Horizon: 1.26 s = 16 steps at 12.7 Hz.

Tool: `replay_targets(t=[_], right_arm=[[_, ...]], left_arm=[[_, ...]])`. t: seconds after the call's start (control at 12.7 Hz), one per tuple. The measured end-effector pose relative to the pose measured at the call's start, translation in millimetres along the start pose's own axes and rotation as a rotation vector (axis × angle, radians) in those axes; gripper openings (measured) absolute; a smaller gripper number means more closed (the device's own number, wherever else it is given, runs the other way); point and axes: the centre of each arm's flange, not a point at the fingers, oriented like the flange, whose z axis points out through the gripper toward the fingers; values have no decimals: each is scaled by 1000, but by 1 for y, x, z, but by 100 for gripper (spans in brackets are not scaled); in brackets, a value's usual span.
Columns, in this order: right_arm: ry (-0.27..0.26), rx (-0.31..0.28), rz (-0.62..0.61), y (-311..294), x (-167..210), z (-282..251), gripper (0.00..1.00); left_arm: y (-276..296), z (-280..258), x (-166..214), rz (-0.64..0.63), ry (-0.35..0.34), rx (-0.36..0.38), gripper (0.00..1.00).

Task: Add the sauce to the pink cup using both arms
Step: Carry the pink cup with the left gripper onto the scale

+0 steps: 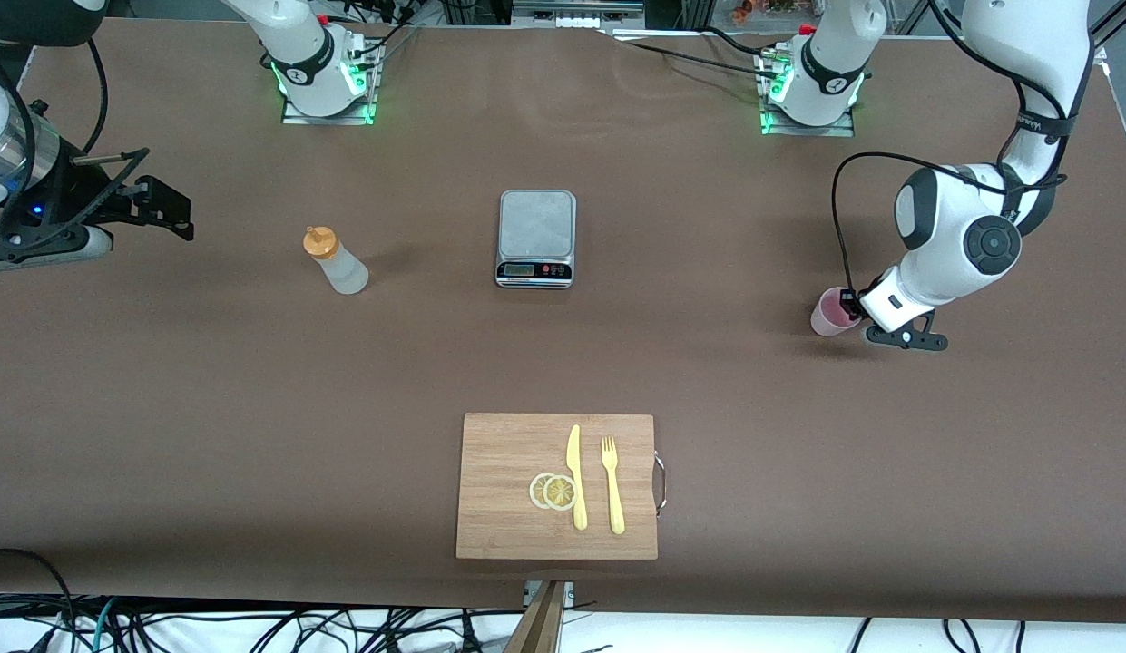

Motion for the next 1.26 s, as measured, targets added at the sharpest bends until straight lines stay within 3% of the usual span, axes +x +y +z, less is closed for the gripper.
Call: replay_targets(t=[0.24,0.47,0.79,1.03,1.26], right_arm=[[0,0,0,0,0,0,100],[0,0,1,0,0,0,100],[0,0,2,1,0,0,100],[0,0,3,2,0,0,100],[0,0,3,2,0,0,100]], left_arm=[[7,-22,15,1,27,-11,4],[57,-69,42,11,24,-84,4],[188,-102,47,29,43,-86,4],[308,-104,15,1,31,-94,4],[392,-90,-14,-12,-11,-137,4]])
